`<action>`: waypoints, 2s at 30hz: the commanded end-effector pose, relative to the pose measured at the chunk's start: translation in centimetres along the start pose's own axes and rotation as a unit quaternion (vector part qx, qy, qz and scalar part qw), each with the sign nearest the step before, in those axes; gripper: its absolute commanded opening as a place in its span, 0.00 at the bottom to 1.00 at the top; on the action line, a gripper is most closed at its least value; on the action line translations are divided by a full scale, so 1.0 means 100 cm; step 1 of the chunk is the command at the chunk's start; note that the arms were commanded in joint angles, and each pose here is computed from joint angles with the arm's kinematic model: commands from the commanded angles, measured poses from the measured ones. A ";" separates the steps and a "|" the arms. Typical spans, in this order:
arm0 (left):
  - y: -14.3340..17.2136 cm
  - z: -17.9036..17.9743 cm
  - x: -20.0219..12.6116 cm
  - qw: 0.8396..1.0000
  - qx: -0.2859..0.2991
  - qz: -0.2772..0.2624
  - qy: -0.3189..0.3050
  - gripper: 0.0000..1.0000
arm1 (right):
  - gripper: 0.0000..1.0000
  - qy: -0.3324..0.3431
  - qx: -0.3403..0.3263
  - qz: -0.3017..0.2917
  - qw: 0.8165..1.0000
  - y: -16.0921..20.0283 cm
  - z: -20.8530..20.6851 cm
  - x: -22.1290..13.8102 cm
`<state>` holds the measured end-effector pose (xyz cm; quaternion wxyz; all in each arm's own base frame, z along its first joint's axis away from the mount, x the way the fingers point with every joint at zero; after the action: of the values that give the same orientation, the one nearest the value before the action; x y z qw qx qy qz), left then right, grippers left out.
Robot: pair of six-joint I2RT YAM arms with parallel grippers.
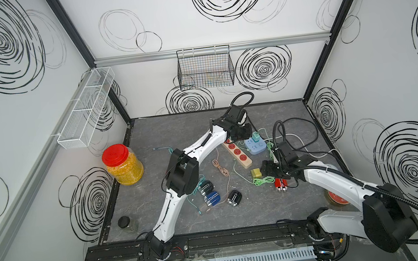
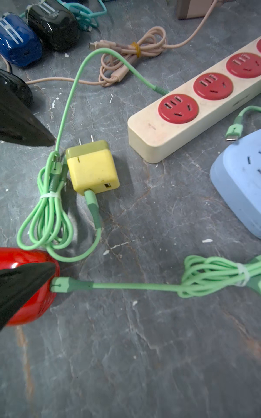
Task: Unplug the electric shaver
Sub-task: Place the plug at the center of the board, then adjust the plug at the center of the board, then pick up the electric shaver from the center of the board.
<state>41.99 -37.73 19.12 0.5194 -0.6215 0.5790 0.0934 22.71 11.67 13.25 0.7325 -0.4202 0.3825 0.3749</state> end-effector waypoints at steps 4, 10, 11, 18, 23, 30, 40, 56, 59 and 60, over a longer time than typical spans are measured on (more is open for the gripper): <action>-0.010 -0.009 -0.013 1.000 0.014 -0.023 0.004 0.09 | 0.83 0.006 -0.028 0.020 0.999 -0.006 0.014 0.023; -0.005 -0.007 -0.013 1.000 0.018 -0.016 -0.004 0.09 | 0.82 0.007 -0.066 0.053 0.996 0.003 0.039 0.052; -0.005 -0.006 -0.016 1.000 0.018 -0.018 -0.005 0.09 | 0.82 0.008 -0.076 0.058 0.995 0.008 0.045 0.054; -0.007 0.005 -0.041 0.999 0.009 -0.039 -0.010 0.12 | 0.81 -0.010 -0.107 0.088 0.990 0.048 0.073 0.057; -0.007 0.001 -0.050 0.999 0.020 -0.040 -0.011 0.13 | 0.82 -0.034 -0.094 0.059 0.993 0.042 0.069 0.038; -0.003 -0.016 -0.059 0.997 0.049 -0.041 -0.036 0.36 | 0.83 -0.114 -0.077 -0.015 0.990 0.007 0.076 -0.039; 0.035 -0.067 -0.061 0.992 0.089 -0.035 -0.080 0.87 | 0.99 -0.005 0.080 -0.202 0.976 -0.009 -0.034 -0.104; 0.155 -0.171 0.004 0.998 0.045 0.003 -0.034 0.54 | 0.95 0.005 0.315 -0.167 0.934 -0.044 -0.125 -0.067; 0.169 -0.184 0.016 0.998 0.052 0.016 -0.030 0.57 | 0.94 -0.008 0.333 -0.165 0.929 -0.047 -0.135 -0.065; 0.171 -0.187 0.018 0.998 0.052 0.017 -0.029 0.59 | 0.94 -0.005 0.336 -0.166 0.927 -0.048 -0.137 -0.064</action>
<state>19.66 -47.71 17.03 0.5811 -0.5553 0.5873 0.0945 20.18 -4.13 15.37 0.8699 -0.2168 0.4367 0.0749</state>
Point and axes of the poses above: each gripper's point midway between its finger pads, its own x axis out along the fingers, its own z axis along the line the jaws close on, y = z × x, the point moved 7 cm from there along -x, back along the fingers, and after that the axes turned 13 degrees about x, right-handed, at the moved point
